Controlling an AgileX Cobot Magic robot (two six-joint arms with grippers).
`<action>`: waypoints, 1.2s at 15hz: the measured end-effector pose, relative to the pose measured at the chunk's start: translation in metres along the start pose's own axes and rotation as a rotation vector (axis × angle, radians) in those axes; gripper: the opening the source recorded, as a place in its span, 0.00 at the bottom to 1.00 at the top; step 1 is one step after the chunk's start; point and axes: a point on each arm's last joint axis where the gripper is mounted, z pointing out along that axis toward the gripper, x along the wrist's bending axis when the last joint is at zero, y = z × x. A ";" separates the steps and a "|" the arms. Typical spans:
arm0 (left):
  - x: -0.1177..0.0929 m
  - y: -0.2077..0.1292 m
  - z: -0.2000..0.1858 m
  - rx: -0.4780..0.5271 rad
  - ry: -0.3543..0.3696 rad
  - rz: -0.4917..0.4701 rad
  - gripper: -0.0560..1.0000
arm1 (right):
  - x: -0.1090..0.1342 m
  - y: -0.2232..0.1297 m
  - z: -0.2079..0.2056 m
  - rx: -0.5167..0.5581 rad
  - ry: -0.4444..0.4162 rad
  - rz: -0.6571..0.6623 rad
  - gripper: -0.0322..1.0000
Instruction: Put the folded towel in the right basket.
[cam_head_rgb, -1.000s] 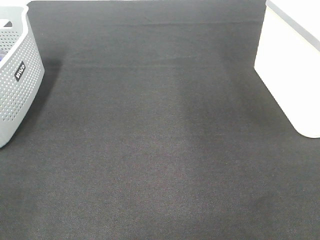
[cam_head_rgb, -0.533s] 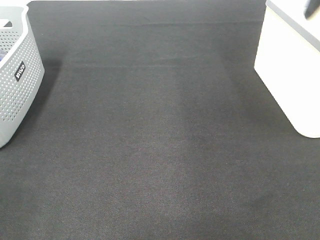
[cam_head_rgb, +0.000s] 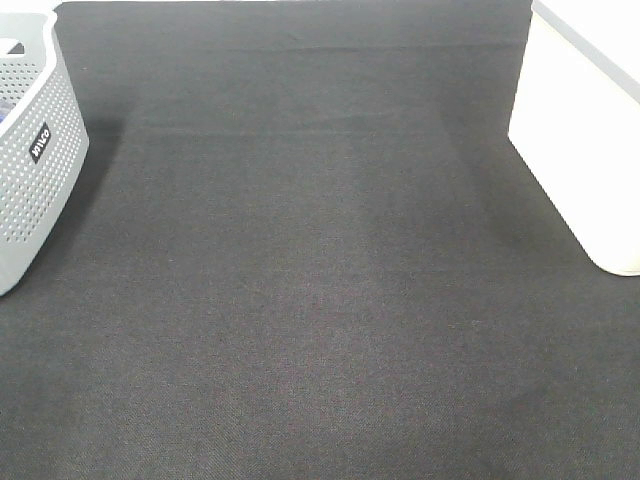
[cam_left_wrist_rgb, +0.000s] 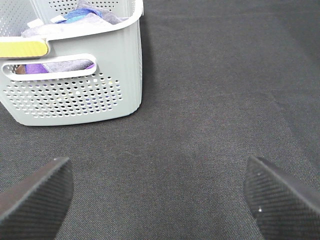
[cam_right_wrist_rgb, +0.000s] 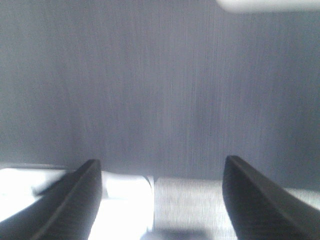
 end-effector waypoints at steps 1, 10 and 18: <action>0.000 0.000 0.000 0.000 0.000 0.000 0.88 | -0.001 -0.019 0.001 -0.021 0.001 -0.001 0.66; 0.000 0.000 0.000 0.000 0.000 0.000 0.88 | -0.005 -0.116 -0.015 -0.557 0.025 -0.098 0.66; 0.000 0.000 0.000 0.000 0.000 0.000 0.88 | -0.005 -0.121 -0.018 -0.606 0.030 -0.100 0.66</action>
